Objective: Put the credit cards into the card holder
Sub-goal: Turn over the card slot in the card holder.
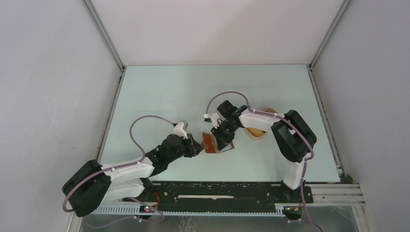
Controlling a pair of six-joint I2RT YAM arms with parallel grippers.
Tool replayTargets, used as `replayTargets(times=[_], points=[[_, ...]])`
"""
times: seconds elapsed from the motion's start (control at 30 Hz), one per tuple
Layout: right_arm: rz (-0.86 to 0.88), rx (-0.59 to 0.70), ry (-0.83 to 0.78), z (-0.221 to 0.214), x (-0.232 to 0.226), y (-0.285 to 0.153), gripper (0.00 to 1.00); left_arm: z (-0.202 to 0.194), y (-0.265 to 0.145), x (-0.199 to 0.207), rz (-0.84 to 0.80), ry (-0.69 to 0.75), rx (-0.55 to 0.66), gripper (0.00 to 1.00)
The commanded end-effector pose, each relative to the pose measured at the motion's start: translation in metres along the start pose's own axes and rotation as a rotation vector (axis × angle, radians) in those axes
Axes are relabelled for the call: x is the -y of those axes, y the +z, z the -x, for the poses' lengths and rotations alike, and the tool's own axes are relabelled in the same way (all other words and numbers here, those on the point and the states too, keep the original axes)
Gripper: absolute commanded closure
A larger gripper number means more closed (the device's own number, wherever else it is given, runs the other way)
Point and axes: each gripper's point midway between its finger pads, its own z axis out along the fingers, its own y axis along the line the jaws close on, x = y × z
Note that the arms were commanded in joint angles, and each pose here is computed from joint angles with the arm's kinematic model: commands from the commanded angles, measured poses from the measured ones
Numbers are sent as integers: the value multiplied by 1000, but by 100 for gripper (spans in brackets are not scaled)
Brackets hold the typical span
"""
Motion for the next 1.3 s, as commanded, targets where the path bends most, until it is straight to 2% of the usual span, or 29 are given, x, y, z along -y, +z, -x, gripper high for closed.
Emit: replayTargets(times=[0.0, 0.13, 0.23, 0.47, 0.6, 0.7, 0.83, 1.0, 1.27], points=[[51, 37, 19, 16, -7, -3, 74, 4, -7, -1, -6, 0, 45, 66], [66, 39, 29, 20, -7, 0, 84, 8, -16, -3, -8, 5, 75, 61], [85, 44, 23, 23, -11, -2, 88, 12, -25, -2, -21, 6, 100, 58], [105, 84, 7, 40, -17, -7, 89, 27, -48, 13, -110, 3, 185, 56], [119, 74, 8, 42, -24, 2, 89, 33, -58, 34, -224, -3, 214, 55], [122, 55, 37, 42, -25, 14, 89, 30, -61, 55, -343, -8, 199, 55], [133, 17, 104, 39, -22, 28, 88, 30, -60, 67, -410, -28, 193, 58], [129, -9, 109, 36, -20, 34, 85, 27, -47, 65, -388, -34, 175, 62], [147, 29, 113, 43, -14, 17, 85, 25, -6, 41, -218, -12, 139, 72]])
